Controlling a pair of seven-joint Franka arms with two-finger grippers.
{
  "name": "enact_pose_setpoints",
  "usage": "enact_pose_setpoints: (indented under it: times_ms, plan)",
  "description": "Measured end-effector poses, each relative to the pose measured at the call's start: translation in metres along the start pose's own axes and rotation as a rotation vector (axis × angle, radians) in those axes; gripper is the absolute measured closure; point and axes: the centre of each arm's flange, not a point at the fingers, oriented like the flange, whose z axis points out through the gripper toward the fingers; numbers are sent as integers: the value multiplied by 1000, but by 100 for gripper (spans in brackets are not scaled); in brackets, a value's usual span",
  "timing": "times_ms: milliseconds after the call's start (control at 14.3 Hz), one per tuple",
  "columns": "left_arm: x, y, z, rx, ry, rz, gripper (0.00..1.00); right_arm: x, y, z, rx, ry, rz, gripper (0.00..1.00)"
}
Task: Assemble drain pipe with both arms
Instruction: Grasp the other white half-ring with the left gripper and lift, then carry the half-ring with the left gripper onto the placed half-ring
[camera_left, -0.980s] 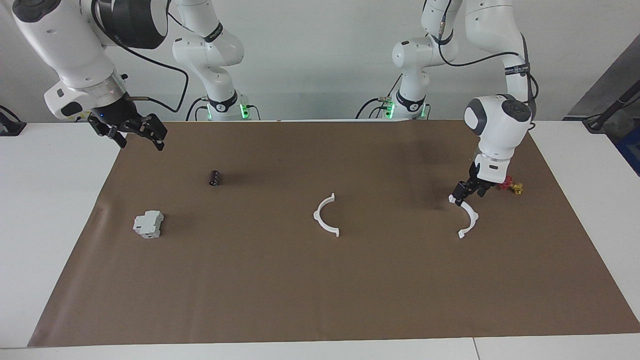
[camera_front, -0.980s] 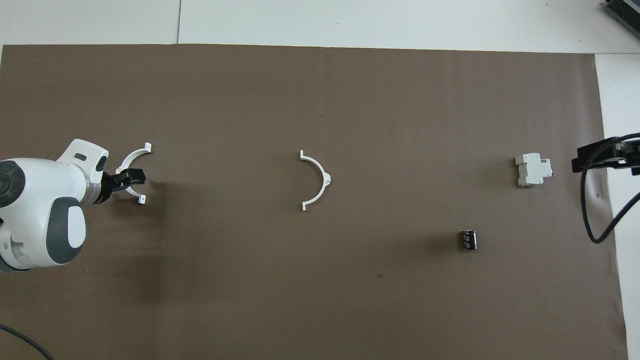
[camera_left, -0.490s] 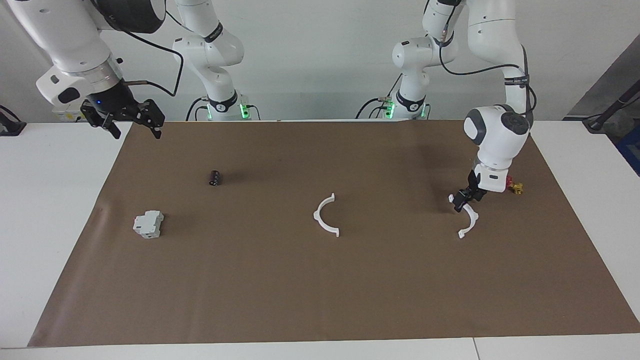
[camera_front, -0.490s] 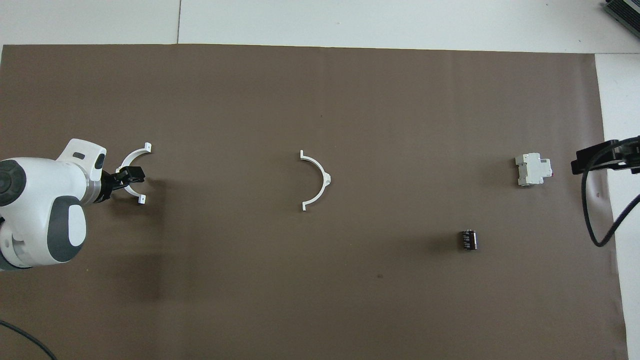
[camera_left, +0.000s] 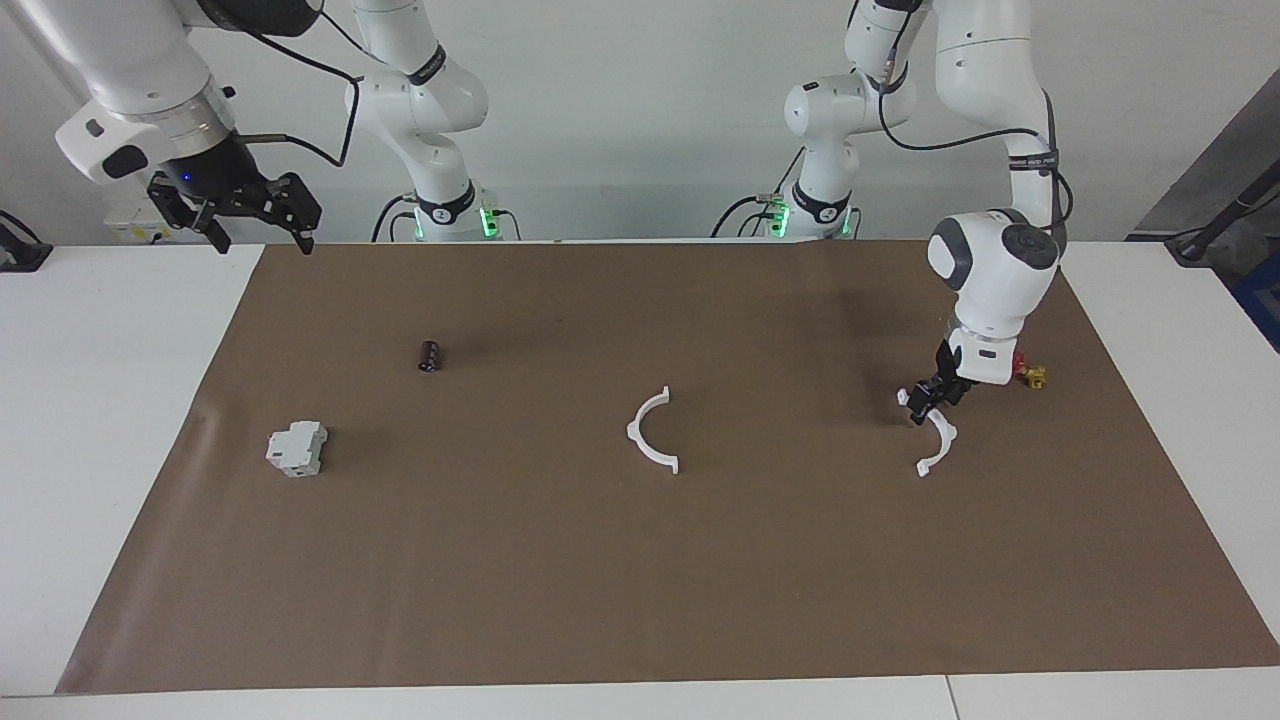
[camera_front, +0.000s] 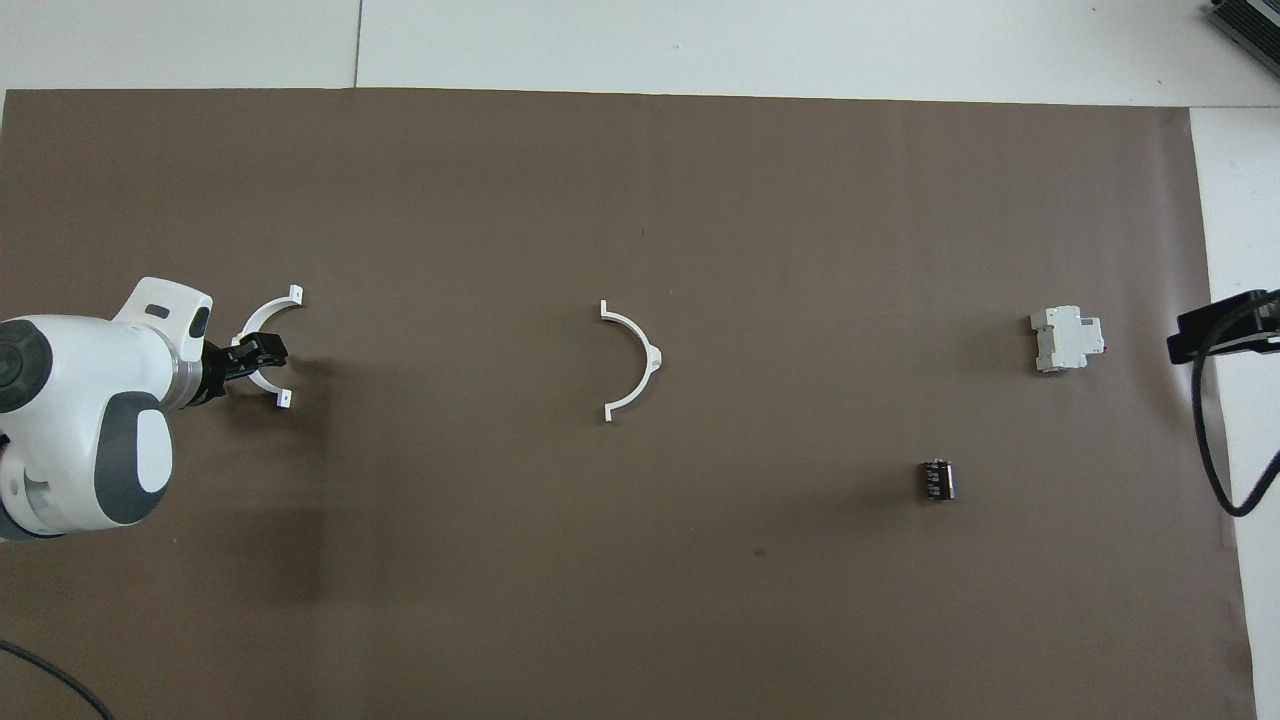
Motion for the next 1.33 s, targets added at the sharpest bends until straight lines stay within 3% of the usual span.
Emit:
enact_pose_setpoints:
  times_ms: [70, 210, 490, 560, 840, 1120, 1329]
  plan:
    - [0, 1, 0, 0, 0, 1, 33, 2, -1, 1, 0, 1, -1, 0]
    - [-1, 3, 0, -2, 0, -8, 39, 6, -2, 6, 0, 2, -3, 0]
    - [-2, 5, 0, -3, 0, -9, 88, 10, -4, 12, 1, 1, -7, 0]
    - [-2, 6, 0, -3, 1, -7, 93, 11, -4, 13, 2, -1, -7, 0]
    - [3, 19, -10, -9, 9, -11, 93, 11, -4, 18, 3, -12, -7, 0]
    - [28, 57, -70, 7, -36, -65, 93, 10, -4, 18, 3, -11, -7, 0]
    - [13, 112, -96, 22, -32, -129, 93, 10, -4, 18, 4, -11, -7, 0]
